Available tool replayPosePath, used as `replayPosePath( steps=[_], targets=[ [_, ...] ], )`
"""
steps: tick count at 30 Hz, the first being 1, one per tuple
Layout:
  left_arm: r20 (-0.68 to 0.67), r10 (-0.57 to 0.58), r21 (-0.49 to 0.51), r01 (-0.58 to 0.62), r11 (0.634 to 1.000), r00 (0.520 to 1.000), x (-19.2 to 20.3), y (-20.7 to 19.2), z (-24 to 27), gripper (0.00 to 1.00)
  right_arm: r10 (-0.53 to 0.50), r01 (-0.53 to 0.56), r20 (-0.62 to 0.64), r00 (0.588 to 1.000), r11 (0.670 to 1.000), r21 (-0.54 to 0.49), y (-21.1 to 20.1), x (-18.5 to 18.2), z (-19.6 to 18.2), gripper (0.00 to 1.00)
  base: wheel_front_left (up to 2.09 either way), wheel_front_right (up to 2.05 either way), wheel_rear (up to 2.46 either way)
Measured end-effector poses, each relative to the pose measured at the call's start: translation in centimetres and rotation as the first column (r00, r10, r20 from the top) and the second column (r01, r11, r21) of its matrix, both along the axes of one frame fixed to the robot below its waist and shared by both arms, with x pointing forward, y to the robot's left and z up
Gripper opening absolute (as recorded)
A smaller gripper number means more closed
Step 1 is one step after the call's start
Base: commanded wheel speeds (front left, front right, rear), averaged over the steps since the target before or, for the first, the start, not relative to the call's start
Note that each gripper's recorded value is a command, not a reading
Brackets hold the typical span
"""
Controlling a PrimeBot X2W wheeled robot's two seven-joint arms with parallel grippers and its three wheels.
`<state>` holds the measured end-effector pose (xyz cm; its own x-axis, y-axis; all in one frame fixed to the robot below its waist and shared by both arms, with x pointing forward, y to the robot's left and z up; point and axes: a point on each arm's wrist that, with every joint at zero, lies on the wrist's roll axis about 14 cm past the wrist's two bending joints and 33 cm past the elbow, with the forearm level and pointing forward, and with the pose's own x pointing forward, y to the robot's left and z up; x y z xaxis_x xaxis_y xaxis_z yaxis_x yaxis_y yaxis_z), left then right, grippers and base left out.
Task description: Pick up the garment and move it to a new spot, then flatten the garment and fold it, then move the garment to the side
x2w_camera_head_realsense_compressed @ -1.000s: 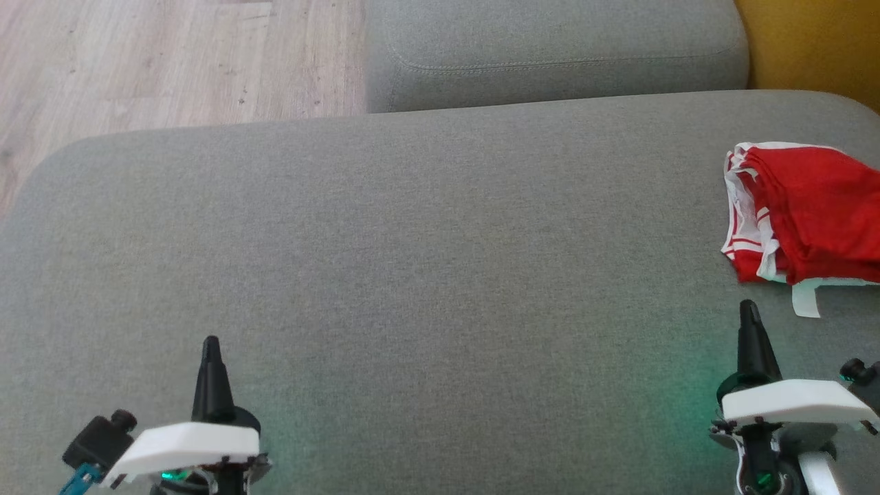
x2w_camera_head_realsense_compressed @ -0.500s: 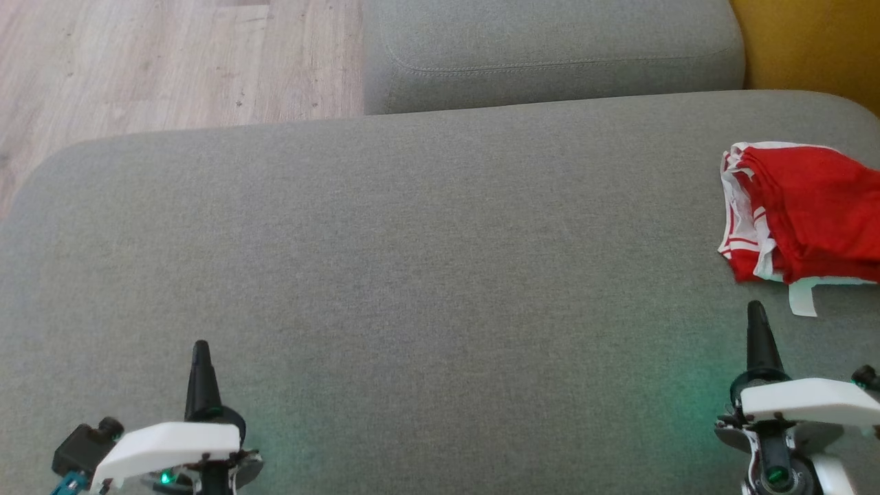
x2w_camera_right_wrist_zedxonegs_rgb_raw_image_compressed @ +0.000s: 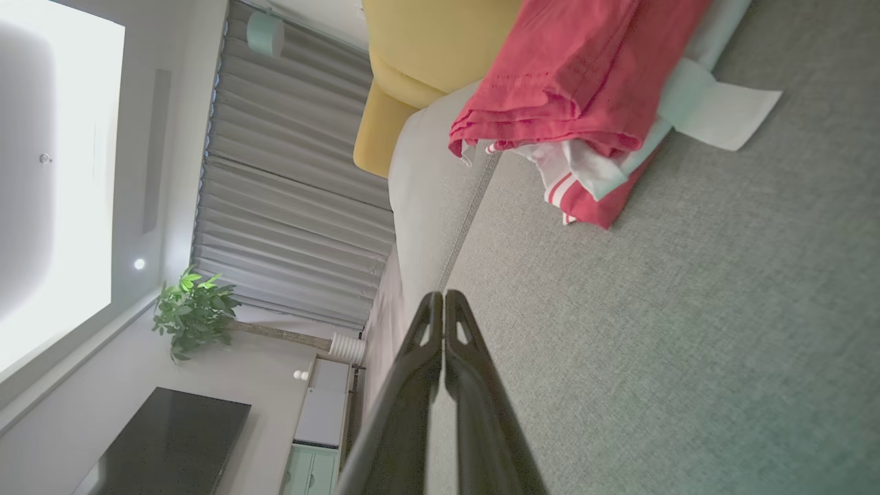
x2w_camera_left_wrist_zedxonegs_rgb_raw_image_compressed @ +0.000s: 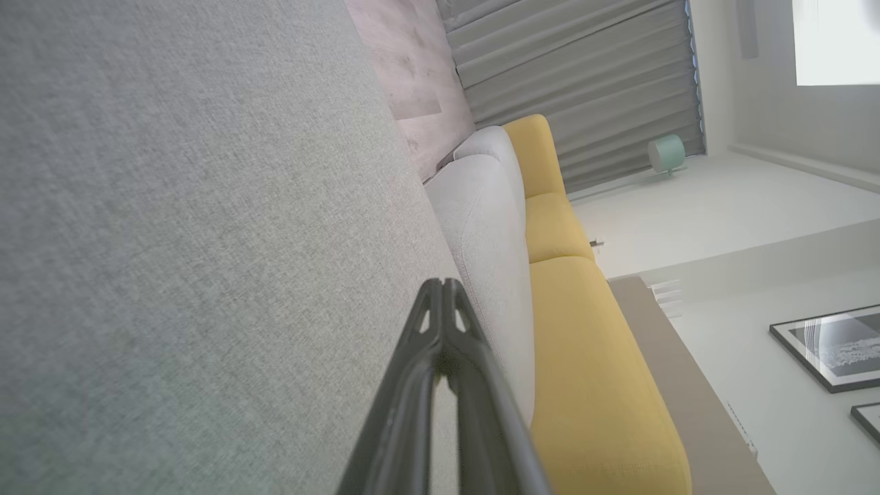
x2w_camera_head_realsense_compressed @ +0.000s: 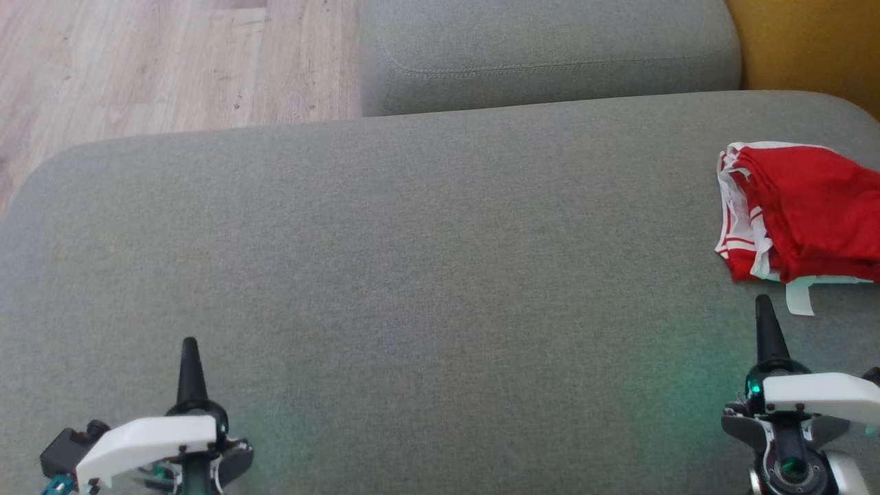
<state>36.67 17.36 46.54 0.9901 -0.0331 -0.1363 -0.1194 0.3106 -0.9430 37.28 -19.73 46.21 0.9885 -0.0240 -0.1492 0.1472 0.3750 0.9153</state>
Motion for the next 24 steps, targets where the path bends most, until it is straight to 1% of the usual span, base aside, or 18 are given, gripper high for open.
replayPosePath(
  steps=[12, 24],
  targets=[
    [-0.001, 0.016, -0.119, -0.016, 0.993, 1.0, 0.18, 0.43, 0.18, 0.0, -0.022, 0.02, 0.009, 1.0, 0.989, 0.144, -0.34, -0.09, 0.24, 0.0, 0.0, 0.0, 0.0],
    [0.004, 0.034, -0.238, -0.032, 0.971, 0.999, 0.37, 0.94, 0.48, 0.0, -0.051, 0.041, 0.026, 0.998, 0.958, 0.283, -0.81, -0.14, 0.67, 0.0, 0.0, 0.0, 0.0]
  ],
)
